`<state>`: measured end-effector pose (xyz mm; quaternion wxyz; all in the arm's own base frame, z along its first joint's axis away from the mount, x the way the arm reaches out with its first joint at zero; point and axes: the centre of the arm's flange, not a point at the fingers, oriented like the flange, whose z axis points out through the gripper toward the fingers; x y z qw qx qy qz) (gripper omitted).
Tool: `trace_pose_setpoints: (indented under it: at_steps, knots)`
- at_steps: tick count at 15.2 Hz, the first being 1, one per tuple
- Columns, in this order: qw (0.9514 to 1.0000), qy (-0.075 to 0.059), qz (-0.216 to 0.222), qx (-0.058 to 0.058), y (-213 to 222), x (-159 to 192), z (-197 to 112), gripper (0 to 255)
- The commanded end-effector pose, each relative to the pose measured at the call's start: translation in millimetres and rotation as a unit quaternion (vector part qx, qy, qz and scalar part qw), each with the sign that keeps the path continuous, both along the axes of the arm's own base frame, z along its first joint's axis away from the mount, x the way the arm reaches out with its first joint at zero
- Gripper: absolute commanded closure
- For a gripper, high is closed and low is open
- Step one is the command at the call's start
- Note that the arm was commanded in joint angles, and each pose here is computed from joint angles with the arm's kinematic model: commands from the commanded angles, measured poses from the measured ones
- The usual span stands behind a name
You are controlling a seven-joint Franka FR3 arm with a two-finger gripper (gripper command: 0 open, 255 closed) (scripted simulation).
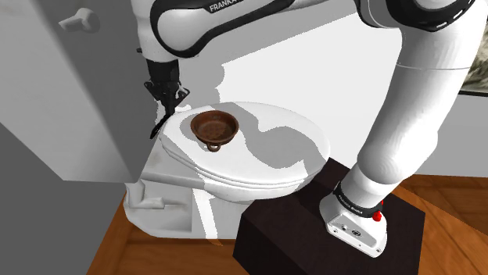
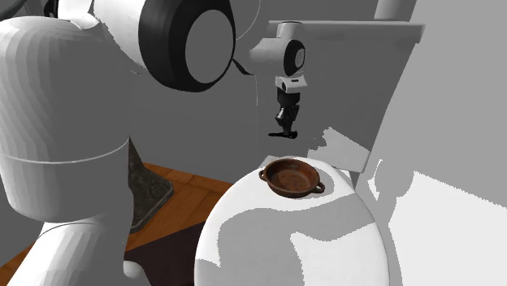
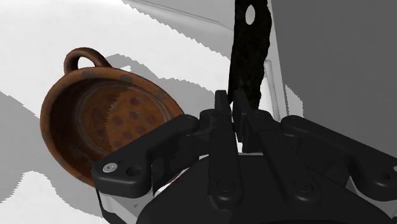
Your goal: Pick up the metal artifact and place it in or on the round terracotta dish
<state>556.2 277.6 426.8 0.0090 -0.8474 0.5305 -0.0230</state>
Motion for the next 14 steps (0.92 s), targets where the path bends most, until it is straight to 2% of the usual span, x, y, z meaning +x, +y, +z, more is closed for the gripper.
trace_pose_setpoints:
  at_steps: [1, 6, 14]
  knots:
    - [1.0000, 0.000, 0.000, 0.000, -1, -1, 11, 255]
    - [1.0000, 0.000, 0.000, 0.000, -1, -1, 32, 255]
    - [1.0000, 0.000, 0.000, 0.000, -98, -40, 48, 255]
